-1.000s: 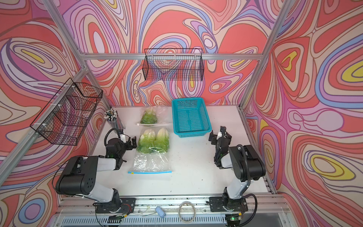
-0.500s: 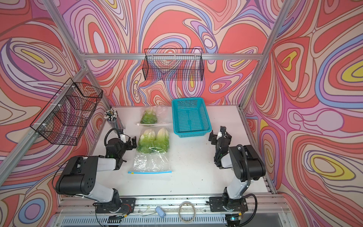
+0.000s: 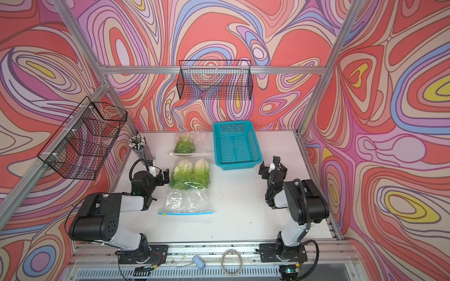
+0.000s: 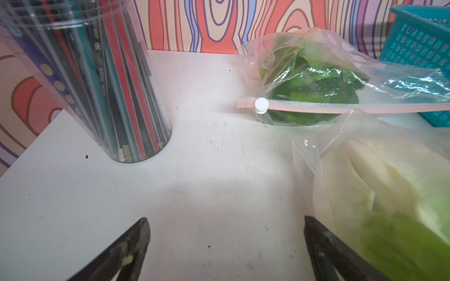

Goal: Open the zip-top bag and take out the chinese cabbages
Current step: Pick up the zipper food storage bag at the center of the board.

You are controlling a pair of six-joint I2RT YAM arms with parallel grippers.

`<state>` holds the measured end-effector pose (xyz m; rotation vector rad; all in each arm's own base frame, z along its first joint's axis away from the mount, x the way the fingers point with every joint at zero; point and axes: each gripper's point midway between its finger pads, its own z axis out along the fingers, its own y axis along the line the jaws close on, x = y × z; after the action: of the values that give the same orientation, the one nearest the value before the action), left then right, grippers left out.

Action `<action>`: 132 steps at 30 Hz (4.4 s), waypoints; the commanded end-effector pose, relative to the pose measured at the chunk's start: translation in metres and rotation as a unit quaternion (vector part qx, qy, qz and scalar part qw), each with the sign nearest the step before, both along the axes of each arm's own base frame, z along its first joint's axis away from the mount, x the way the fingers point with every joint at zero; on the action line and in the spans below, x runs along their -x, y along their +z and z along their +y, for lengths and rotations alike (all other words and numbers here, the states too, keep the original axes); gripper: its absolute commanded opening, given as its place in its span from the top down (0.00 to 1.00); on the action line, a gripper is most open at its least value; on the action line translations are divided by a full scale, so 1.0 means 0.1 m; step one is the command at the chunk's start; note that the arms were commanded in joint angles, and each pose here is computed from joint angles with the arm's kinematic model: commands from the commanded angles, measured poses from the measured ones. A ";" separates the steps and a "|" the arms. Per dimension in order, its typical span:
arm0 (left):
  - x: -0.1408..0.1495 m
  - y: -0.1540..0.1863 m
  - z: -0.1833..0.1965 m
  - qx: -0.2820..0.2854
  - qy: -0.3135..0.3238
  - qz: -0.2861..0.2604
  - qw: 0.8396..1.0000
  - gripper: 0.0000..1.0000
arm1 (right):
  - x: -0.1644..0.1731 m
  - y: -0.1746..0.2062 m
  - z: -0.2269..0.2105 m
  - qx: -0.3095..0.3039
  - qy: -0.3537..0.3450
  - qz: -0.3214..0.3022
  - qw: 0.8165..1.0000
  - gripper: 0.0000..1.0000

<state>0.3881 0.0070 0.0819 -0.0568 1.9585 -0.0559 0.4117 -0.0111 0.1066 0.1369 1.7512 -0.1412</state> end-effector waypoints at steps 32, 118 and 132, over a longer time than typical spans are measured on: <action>0.44 1.80 -0.19 0.089 0.019 0.075 0.993 0.29 | -0.13 1.27 0.57 0.075 -0.016 0.048 0.996 0.14; 0.88 1.17 -0.15 0.124 0.031 0.250 0.960 0.46 | 2.10 -0.27 4.64 0.558 0.334 -0.030 0.759 0.75; 0.89 1.28 -0.18 0.121 0.018 0.228 0.966 0.52 | 1.99 0.24 4.73 0.489 0.370 -0.005 0.790 1.00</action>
<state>0.3015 -0.0107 0.2032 -0.3006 2.4349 -0.2699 0.2069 0.4568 0.0960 -1.3478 1.3469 -0.5559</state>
